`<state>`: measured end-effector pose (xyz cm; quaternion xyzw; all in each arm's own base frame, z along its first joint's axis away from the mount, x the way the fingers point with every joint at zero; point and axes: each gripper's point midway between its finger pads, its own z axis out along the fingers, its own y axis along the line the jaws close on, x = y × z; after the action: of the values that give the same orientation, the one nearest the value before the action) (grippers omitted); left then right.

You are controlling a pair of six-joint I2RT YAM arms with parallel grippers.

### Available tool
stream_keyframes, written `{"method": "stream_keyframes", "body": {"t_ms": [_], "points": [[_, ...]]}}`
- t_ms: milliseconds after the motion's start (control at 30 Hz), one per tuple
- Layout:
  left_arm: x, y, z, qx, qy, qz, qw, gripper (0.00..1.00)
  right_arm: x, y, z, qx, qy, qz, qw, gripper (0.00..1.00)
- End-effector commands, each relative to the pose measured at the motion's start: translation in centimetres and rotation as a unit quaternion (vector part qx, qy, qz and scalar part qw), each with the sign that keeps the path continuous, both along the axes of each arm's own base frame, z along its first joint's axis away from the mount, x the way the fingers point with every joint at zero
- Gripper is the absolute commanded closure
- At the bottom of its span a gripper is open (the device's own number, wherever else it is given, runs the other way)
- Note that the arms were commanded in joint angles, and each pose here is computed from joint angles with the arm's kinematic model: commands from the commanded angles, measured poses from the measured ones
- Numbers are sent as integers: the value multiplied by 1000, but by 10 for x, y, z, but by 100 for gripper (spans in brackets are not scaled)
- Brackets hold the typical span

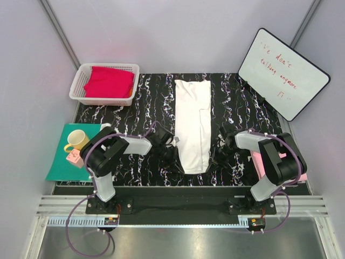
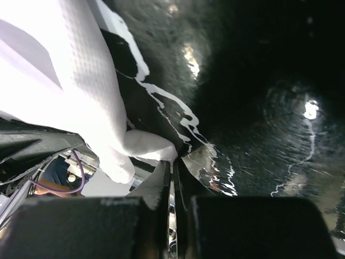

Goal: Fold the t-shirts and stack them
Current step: Grab the bottom of the folded rectangular tshirt with both arms, then fold the folded rectangular tshirt in 1/3 of the way

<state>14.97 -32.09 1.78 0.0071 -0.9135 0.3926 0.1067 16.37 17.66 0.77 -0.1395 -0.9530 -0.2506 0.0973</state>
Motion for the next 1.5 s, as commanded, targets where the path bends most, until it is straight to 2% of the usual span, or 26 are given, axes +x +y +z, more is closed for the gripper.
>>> {"method": "stream_keyframes", "body": {"t_ms": [0,200,267,500,733,900,967,1100,1267,1333,1367,1433,1467], "points": [[-10,19,-10,54,-16,-32,998,100,18,0,-1,-4,-57,7,998,98],[-1,27,16,80,-72,-64,992,100,17,0,31,6,-82,12,997,100],[6,27,30,86,-98,-68,989,100,27,0,47,5,-111,18,994,100],[29,10,65,66,-139,-75,985,100,54,2,92,1,-177,20,984,100],[80,-4,104,83,-213,-56,972,100,91,4,109,-20,-218,26,975,100],[124,-7,123,77,-239,-28,968,100,132,7,122,-45,-261,37,964,100],[139,-2,118,85,-233,-21,969,100,151,9,132,-49,-280,43,958,100],[169,0,124,72,-235,-6,969,99,179,12,130,-62,-288,49,954,100],[203,4,111,70,-218,16,973,85,216,16,137,-74,-314,54,945,100],[217,-1,109,58,-211,21,976,78,227,15,125,-84,-307,59,946,100],[225,0,109,52,-210,25,976,64,233,16,127,-85,-311,59,945,100],[239,-8,111,34,-210,26,977,44,240,13,115,-97,-303,58,946,100],[245,-8,113,26,-208,29,977,2,245,14,111,-100,-300,58,947,100]]}}
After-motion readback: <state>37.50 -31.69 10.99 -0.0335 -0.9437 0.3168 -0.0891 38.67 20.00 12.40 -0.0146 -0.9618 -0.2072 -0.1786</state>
